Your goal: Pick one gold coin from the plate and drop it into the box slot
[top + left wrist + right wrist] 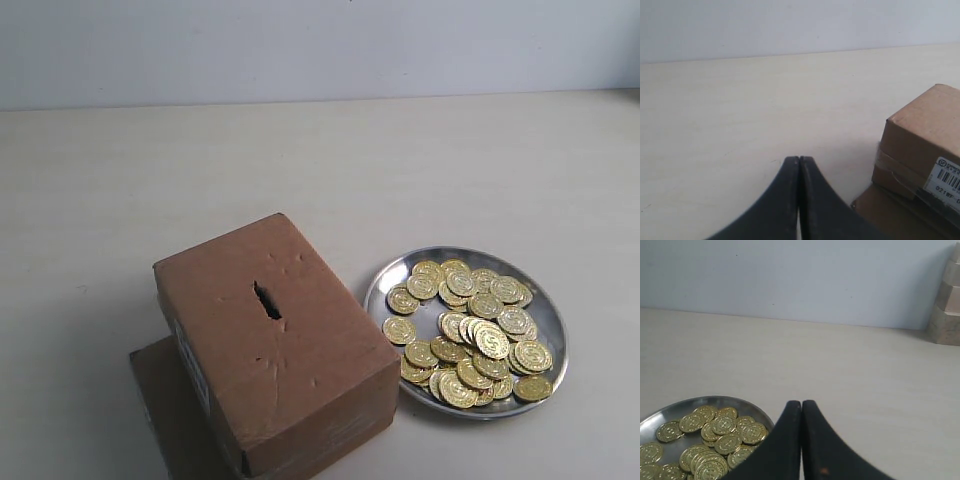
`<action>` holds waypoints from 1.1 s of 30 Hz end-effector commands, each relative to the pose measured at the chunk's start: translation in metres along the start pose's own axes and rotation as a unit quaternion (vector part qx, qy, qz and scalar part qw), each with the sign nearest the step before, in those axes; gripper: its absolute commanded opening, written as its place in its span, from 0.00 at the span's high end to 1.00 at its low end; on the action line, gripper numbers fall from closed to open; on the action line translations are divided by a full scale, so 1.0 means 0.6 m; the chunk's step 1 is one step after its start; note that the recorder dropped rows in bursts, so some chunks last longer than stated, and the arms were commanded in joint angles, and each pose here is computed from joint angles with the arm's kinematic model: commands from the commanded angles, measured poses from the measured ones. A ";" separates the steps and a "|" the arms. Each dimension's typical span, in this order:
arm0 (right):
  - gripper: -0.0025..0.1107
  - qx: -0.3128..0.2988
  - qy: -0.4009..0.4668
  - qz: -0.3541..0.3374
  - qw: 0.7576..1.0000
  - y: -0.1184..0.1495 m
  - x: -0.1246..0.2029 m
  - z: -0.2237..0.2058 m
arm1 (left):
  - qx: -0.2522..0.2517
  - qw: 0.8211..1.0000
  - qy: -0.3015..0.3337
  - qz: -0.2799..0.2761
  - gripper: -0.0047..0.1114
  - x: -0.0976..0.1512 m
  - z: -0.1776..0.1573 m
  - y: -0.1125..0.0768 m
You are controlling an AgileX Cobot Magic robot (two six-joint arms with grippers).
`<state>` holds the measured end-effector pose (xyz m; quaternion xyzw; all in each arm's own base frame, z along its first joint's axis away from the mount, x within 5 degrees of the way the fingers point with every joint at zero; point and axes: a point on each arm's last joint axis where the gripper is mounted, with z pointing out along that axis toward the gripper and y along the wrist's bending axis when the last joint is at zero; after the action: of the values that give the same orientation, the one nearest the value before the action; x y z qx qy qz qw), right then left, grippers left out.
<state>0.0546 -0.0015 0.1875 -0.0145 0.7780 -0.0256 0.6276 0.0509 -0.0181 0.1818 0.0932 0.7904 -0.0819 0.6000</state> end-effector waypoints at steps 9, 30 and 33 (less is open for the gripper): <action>0.98 -0.001 0.000 0.000 1.000 0.000 0.002 0.000 | -0.001 1.000 -0.007 -0.004 0.96 -0.001 0.000 0.000; 0.98 -0.018 -0.004 -0.004 1.000 0.003 0.002 0.000 | -0.001 1.000 -0.007 -0.004 0.96 -0.001 0.000 0.000; 0.98 -0.025 -0.001 0.049 0.998 0.005 0.002 0.000 | -0.001 1.000 -0.007 -0.004 0.96 -0.001 0.000 0.000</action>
<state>0.0546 0.0011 0.1875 -0.0121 0.7780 0.0039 0.6281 0.0509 -0.0181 0.1818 0.0932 0.7904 -0.0819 0.6000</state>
